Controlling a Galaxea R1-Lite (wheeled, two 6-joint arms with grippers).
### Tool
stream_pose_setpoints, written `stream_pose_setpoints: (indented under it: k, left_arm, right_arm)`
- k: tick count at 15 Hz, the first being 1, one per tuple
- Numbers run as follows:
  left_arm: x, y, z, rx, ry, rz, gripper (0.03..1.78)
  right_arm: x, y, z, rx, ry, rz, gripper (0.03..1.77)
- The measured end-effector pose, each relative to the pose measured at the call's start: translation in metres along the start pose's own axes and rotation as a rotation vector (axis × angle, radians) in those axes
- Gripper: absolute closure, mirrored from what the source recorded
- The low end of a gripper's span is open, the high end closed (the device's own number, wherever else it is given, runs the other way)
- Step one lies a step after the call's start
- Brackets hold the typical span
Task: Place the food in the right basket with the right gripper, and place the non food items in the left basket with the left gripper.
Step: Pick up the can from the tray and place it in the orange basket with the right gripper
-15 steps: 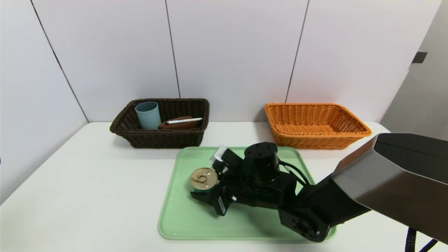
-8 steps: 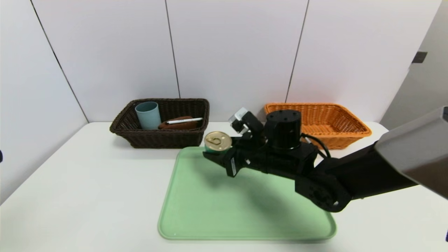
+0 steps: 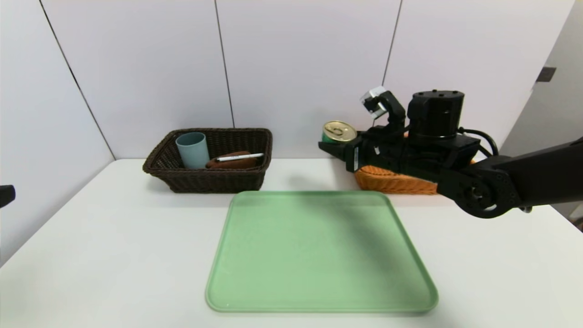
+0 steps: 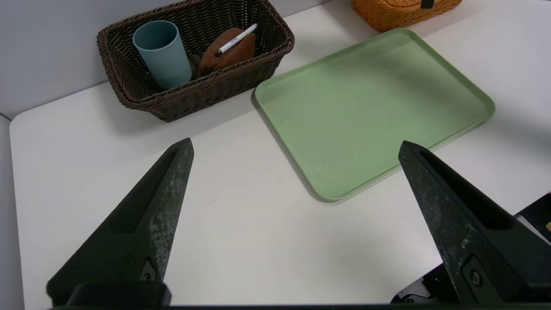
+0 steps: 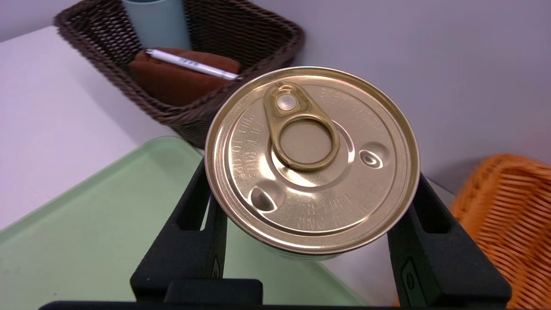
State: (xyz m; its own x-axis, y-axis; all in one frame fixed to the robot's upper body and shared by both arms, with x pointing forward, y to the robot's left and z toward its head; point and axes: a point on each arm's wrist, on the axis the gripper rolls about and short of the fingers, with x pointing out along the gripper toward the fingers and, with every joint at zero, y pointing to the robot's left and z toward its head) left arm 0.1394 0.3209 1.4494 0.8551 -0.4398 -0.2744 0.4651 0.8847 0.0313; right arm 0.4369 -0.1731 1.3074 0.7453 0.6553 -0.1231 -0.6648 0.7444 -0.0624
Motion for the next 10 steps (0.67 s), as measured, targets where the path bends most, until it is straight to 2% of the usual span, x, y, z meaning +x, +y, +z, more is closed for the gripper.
stream_pose_setpoints:
  k: [6,10]
  left_arm:
    - [0.013,0.005,0.001,-0.011,0.030,-0.004,0.12]
    - [0.016,0.007,0.004,-0.008,0.020,-0.010,0.12]
  right_arm:
    - [-0.040,-0.068,-0.005,0.039,0.068,-0.199,0.80]
    - [-0.063,-0.108,-0.011,0.078,0.148,-0.310,0.80]
